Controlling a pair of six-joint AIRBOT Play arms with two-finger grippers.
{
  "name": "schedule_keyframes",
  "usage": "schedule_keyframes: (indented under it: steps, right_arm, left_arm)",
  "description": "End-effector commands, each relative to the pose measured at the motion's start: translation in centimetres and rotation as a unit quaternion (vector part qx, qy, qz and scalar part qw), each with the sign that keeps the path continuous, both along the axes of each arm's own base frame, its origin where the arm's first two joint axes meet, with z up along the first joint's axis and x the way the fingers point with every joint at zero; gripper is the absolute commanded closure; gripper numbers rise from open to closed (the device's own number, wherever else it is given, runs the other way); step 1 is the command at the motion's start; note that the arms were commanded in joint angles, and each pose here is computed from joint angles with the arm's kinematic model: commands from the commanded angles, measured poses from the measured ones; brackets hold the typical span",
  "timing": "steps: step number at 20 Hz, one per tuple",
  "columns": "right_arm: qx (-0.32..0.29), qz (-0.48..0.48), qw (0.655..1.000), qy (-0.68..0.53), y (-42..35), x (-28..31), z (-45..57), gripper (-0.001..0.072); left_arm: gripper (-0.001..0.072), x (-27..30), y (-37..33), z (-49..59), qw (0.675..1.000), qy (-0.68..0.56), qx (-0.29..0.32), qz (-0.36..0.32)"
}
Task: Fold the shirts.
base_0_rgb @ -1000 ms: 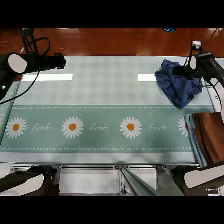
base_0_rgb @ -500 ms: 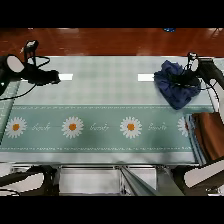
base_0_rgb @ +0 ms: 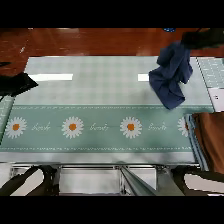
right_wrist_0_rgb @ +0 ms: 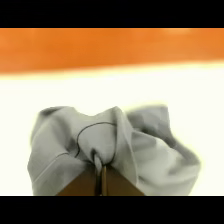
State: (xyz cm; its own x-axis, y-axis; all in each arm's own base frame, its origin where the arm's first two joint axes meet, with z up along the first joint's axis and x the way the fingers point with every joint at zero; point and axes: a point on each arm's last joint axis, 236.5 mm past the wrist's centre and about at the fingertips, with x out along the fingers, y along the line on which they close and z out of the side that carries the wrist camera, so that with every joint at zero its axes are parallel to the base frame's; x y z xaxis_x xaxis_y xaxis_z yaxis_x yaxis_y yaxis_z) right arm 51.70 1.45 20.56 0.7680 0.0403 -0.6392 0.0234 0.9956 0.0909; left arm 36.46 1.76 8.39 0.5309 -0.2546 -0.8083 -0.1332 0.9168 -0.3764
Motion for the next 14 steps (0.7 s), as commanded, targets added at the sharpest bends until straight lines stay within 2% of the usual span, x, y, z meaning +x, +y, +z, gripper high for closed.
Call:
schedule_keyframes:
  steps: [1, 6, 9, 14]
  right_arm:
    - [0.005, 0.041, 0.992, -0.122, 3.4, -3.9, 12.2, 0.0691]
    - [0.011, 0.11, 0.968, -0.225, 8.4, -10.1, 22.4, 0.0691]
    - [0.022, 0.167, 0.961, -0.218, 12.6, -12.9, 22.7, 0.0691]
    - [0.041, 0.278, 0.945, -0.17, 21.8, -15.9, 19.6, 0.0691]
  left_arm:
    - [0.02, -2.9, -3.0, 1.7, 0.997, -0.057, -0.037, -0.022]
    - [0.02, -6.0, -4.2, 0.3, 0.996, -0.074, -0.035, -0.022]
    - [0.02, -6.2, -5.8, 0.5, 0.993, -0.087, -0.062, -0.039]
    - [0.02, -6.0, -7.4, 0.7, 0.991, -0.094, -0.066, -0.062]
